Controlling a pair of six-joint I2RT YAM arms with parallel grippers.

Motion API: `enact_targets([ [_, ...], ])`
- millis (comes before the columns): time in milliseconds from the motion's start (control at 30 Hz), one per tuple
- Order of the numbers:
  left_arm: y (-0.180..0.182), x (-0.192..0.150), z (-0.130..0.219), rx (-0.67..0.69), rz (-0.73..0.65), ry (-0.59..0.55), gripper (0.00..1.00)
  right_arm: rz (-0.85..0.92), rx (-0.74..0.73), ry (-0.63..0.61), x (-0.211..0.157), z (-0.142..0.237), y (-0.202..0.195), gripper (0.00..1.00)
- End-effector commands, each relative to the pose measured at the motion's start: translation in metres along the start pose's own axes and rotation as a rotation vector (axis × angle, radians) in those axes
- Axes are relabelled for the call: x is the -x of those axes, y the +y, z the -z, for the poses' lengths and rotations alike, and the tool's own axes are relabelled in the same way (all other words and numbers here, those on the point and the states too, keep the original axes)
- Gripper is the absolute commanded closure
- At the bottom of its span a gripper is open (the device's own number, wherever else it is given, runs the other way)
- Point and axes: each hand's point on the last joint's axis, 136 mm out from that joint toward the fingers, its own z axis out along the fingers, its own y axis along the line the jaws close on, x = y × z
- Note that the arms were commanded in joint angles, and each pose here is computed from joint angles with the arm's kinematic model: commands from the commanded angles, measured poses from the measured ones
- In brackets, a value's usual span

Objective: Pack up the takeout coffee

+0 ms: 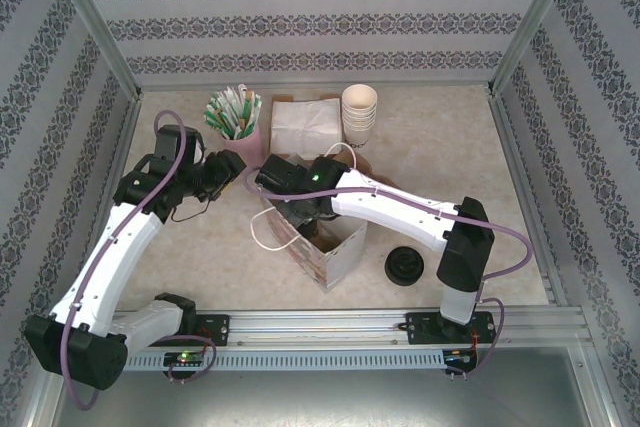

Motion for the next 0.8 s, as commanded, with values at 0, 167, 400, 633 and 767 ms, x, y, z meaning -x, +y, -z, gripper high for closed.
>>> enact_targets([
  [0,-0.004,0.0,0.008,-0.001,-0.021,0.009,0.49,0.036,-0.084,0.037,-0.005,0.003,-0.013,0.48],
  [167,-0.008,-0.001,0.011,-0.018,-0.025,0.016,0.49,0.034,-0.073,0.012,0.001,0.007,-0.009,0.47],
  [400,-0.01,-0.004,0.011,-0.026,-0.026,0.033,0.49,0.041,-0.074,0.085,-0.015,-0.016,-0.005,0.48],
  [633,-0.012,-0.005,0.013,-0.032,-0.031,0.041,0.49,0.041,-0.047,0.179,-0.038,-0.039,0.004,0.49],
  [767,-0.013,-0.005,0.014,-0.035,-0.033,0.041,0.48,0.035,-0.029,0.222,-0.05,-0.048,0.007,0.49],
])
